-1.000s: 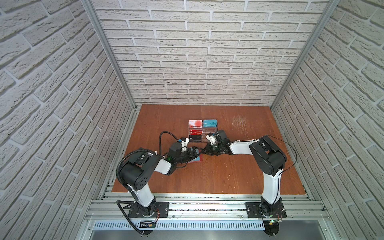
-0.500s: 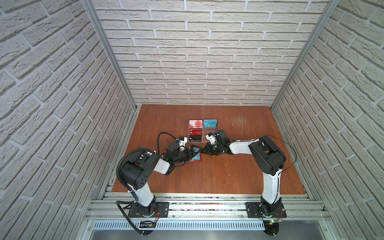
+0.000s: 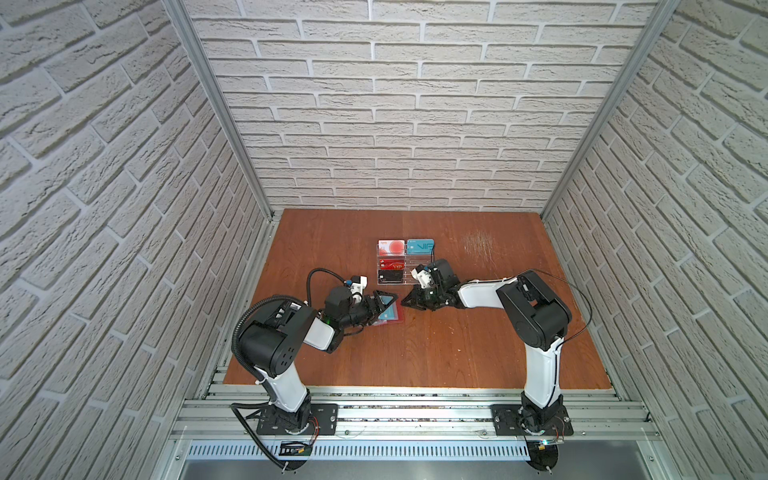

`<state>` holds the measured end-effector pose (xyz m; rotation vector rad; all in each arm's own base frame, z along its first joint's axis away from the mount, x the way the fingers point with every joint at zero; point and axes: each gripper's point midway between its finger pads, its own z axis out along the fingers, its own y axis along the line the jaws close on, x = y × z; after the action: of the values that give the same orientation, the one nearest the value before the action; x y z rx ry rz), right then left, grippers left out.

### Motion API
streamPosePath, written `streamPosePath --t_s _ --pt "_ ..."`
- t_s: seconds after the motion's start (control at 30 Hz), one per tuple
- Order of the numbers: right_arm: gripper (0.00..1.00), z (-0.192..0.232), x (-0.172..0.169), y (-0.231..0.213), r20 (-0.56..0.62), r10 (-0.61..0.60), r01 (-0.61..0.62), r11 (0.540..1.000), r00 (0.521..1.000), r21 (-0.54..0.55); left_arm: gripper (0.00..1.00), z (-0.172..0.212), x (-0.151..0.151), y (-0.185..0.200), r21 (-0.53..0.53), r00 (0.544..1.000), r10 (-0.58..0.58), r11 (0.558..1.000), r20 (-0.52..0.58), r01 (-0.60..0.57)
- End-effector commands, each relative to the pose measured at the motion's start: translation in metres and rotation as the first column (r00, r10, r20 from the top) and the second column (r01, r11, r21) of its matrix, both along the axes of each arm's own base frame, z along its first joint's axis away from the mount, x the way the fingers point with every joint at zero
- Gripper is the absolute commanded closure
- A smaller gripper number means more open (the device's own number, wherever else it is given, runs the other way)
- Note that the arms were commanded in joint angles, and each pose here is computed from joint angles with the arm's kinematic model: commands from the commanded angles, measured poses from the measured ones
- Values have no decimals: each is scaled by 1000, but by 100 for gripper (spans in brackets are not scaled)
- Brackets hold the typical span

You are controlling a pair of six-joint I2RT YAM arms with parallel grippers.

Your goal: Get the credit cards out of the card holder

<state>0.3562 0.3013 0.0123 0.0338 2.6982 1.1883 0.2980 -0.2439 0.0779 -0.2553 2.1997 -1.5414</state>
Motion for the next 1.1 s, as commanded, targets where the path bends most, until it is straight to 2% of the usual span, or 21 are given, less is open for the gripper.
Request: streamPosePath --t_s 0.0,0.27,0.5,0.7,1.07 --pt "94 -58 -28 -31 -156 -65 36 983 986 -181 12 30 3 -1 -56 994 -13 998 107 19" --pt "94 -57 -28 -30 -156 -62 34 984 986 -178 14 26 3 1 -37 995 -11 999 97 15" --pt "94 -56 -28 -30 -156 -62 34 984 986 -175 19 8 0 9 62 997 -2 998 72 -3" --pt "94 -57 -29 -30 -163 -61 33 985 985 -170 20 0 -3 19 176 997 2 984 79 -16" --pt "94 -53 -29 -29 -156 -58 32 986 986 -162 30 -18 -2 22 225 999 1 974 45 -12"
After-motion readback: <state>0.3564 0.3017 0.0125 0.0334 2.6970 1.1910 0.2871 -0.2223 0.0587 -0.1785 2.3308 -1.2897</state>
